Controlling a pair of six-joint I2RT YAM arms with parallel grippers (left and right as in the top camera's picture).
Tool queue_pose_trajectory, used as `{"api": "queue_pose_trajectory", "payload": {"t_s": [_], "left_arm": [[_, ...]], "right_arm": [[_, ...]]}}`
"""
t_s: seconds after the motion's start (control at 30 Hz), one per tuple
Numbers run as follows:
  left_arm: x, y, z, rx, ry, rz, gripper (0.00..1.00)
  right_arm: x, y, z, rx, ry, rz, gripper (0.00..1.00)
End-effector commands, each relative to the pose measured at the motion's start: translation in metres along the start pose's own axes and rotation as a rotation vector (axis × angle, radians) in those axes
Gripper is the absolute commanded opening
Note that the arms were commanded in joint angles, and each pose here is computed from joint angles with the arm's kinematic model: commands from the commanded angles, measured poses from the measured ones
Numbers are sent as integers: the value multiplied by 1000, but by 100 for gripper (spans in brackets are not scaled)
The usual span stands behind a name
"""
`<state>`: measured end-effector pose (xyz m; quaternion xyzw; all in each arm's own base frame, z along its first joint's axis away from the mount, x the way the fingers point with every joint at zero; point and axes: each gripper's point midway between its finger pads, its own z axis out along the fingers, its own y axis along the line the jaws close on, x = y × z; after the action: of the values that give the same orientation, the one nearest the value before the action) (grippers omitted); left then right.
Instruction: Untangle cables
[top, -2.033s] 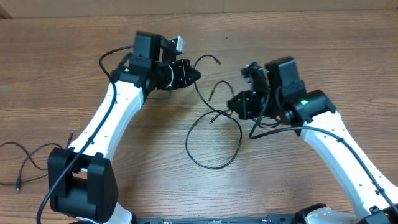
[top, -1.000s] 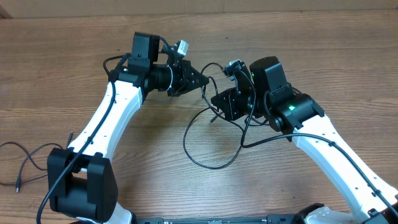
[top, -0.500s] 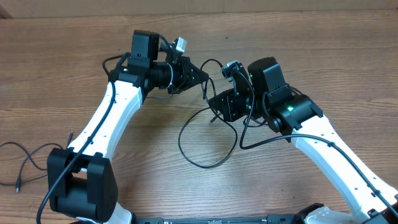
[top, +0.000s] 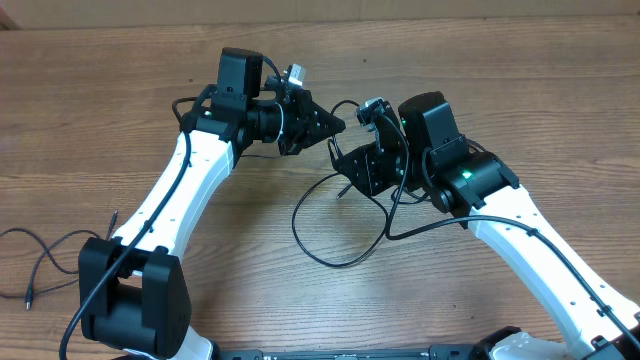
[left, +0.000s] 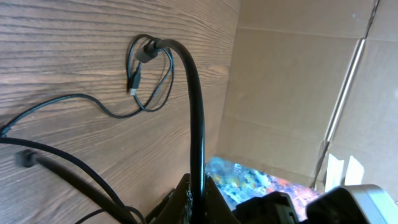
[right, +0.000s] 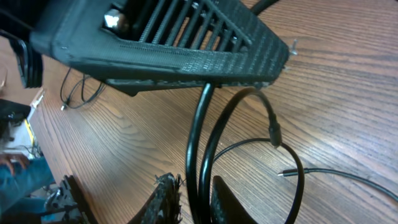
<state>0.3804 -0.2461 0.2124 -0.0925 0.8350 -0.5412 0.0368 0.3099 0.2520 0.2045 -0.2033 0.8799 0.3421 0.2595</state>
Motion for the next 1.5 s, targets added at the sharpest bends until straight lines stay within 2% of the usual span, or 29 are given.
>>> {"api": "queue_pose_trajectory", "payload": {"t_s": [0.0,0.17,0.53,0.63,0.77,0.93,1.03,1.1,1.23,1.4,1.47], "left_arm": [[4,-10,-1,35,30,-24,4],[3,-9,-1,32,25,-23,4],[-20,6,-20,-7,-63,60,6],[-24,22,-23,-77,-98,35,24],[-31,49,-27,-212,-166,-21,30],[-40,78,-38,-367,-255,-63,57],[-39,94,-45,-452,-282,-95,67],[-39,103,-50,-497,-298,-110,68],[-40,115,-58,-569,-320,-104,76],[-46,126,-71,-625,-366,-122,100],[-49,128,-75,-627,-378,-131,100]], "right_arm": [[-4,1,3,-1,-4,-16,17],[-1,-3,9,3,14,-5,4],[1,-9,10,32,18,2,4],[7,-11,10,43,43,23,4],[23,-17,10,75,103,82,4],[29,-23,14,90,122,125,4],[32,-26,20,90,131,129,4],[34,-17,25,39,143,64,4],[40,30,28,-188,164,-115,4],[51,36,33,-215,196,-158,4],[60,30,41,-215,217,-181,4]]}}
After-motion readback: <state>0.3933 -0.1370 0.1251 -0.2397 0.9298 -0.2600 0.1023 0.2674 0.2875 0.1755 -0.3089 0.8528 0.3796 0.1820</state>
